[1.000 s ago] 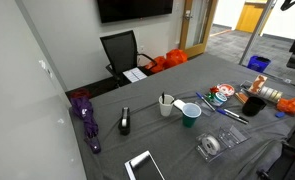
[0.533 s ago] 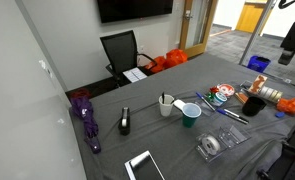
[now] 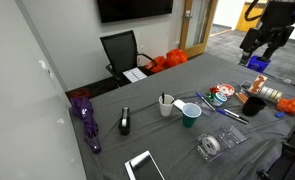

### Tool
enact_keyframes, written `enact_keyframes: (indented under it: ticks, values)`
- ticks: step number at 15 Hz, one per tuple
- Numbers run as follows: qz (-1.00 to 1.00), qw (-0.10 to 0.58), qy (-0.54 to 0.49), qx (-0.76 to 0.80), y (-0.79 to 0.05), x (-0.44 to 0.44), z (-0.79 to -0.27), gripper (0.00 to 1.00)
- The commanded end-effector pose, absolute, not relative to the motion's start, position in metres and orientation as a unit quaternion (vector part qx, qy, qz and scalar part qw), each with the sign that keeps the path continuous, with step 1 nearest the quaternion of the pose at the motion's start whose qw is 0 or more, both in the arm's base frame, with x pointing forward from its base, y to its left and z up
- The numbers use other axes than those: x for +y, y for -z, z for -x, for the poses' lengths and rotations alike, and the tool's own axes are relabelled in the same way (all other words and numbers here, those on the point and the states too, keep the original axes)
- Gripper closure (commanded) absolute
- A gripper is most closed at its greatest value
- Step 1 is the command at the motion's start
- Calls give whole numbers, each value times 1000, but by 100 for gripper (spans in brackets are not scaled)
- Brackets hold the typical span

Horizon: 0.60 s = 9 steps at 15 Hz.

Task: Move the tongs from the white cup to the green cup

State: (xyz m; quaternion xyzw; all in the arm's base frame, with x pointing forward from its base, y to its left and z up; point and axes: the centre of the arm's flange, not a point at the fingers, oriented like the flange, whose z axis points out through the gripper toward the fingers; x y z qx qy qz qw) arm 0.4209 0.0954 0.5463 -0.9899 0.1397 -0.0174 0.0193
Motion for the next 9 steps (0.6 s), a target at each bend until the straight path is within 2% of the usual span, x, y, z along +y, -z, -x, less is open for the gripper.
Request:
enact_keyframes:
  ticks: [1,4,9]
  values:
    - [990,32,8,141,-540,110,-467,0]
    - [990,38,18,136,-537,124,-490,0]
    - [976,85,76,184,-525,138,-524,0]
